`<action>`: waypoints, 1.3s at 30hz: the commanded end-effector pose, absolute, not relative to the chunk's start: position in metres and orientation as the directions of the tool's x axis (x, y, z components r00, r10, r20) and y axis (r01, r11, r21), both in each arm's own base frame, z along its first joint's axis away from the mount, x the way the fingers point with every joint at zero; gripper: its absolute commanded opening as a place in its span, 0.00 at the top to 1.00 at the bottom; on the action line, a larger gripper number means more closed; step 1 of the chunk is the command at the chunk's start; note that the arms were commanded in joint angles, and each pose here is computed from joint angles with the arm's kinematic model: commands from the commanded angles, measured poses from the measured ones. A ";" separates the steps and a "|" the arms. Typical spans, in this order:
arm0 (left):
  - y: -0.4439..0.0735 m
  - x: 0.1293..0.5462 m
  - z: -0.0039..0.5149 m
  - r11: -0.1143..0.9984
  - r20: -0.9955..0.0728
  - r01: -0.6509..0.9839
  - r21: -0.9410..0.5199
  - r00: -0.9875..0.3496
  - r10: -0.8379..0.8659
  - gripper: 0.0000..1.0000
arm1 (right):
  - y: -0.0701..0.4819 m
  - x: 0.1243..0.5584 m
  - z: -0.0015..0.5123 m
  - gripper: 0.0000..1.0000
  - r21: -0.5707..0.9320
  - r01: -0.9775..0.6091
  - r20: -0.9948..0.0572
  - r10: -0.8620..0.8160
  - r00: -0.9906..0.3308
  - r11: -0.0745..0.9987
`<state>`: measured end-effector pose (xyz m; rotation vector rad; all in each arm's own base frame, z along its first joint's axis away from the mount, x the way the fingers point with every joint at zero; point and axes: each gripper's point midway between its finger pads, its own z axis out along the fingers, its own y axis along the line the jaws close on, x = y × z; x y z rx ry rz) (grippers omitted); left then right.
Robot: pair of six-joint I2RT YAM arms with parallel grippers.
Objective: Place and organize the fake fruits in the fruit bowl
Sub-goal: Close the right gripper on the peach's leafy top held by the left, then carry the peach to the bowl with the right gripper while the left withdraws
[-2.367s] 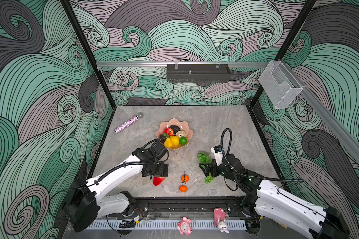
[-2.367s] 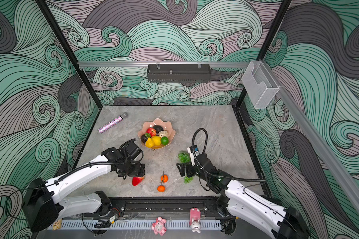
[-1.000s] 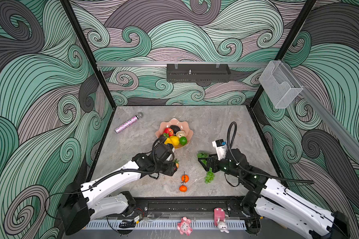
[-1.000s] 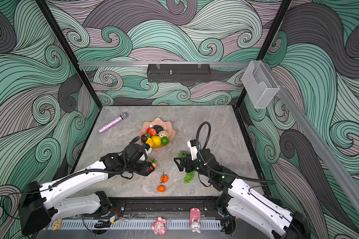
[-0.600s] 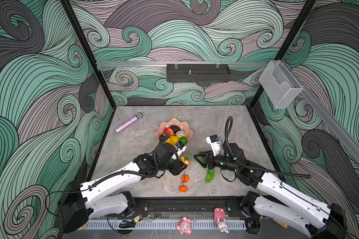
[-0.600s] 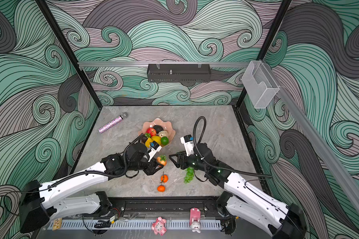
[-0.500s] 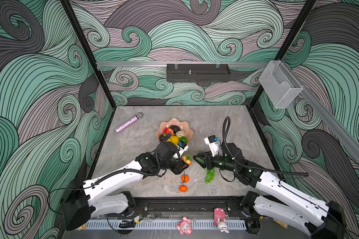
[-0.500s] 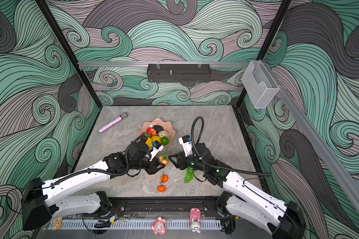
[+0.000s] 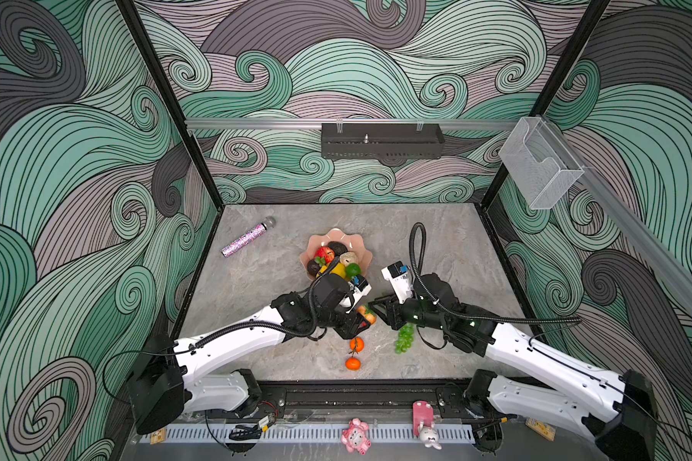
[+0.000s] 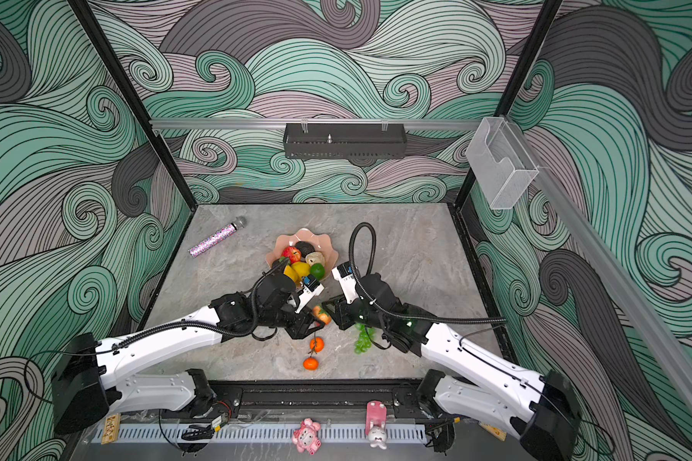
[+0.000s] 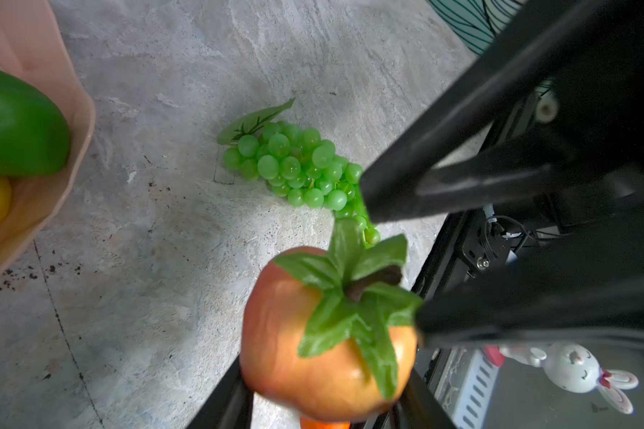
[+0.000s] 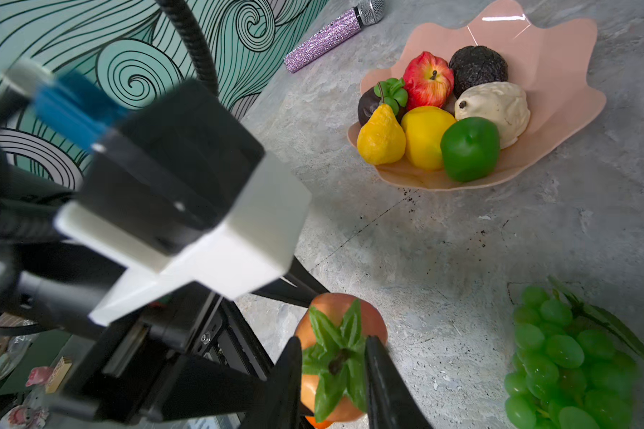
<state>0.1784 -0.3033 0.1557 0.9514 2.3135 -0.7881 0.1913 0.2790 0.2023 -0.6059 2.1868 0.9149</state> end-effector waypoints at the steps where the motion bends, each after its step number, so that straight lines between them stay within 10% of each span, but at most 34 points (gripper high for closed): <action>1: -0.315 0.178 0.172 0.545 -0.672 0.776 -0.318 -0.590 0.447 0.57 | 0.278 0.193 0.199 0.73 0.394 -0.640 -0.749 -0.173 -0.639 0.660; 16: -0.314 0.175 0.167 0.544 -0.657 0.777 -0.318 -0.594 0.464 0.53 | 0.282 0.191 0.192 0.99 0.385 -0.654 -0.740 -0.205 -0.640 0.651; 24: -0.298 0.178 0.170 0.599 -0.662 0.747 -0.288 -0.608 0.439 0.30 | 0.279 0.202 0.201 1.00 0.374 -0.644 -0.754 -0.185 -0.630 0.668; 33: -0.235 0.196 0.214 0.748 -0.852 0.625 -0.223 -0.498 0.162 0.02 | 0.252 0.277 0.238 1.00 0.315 -0.577 -0.819 -0.092 -0.567 0.753; 39: -0.176 0.205 0.213 0.876 -0.886 0.438 -0.202 -0.462 0.027 0.02 | 0.250 0.342 0.241 1.00 0.285 -0.513 -0.836 -0.052 -0.547 0.810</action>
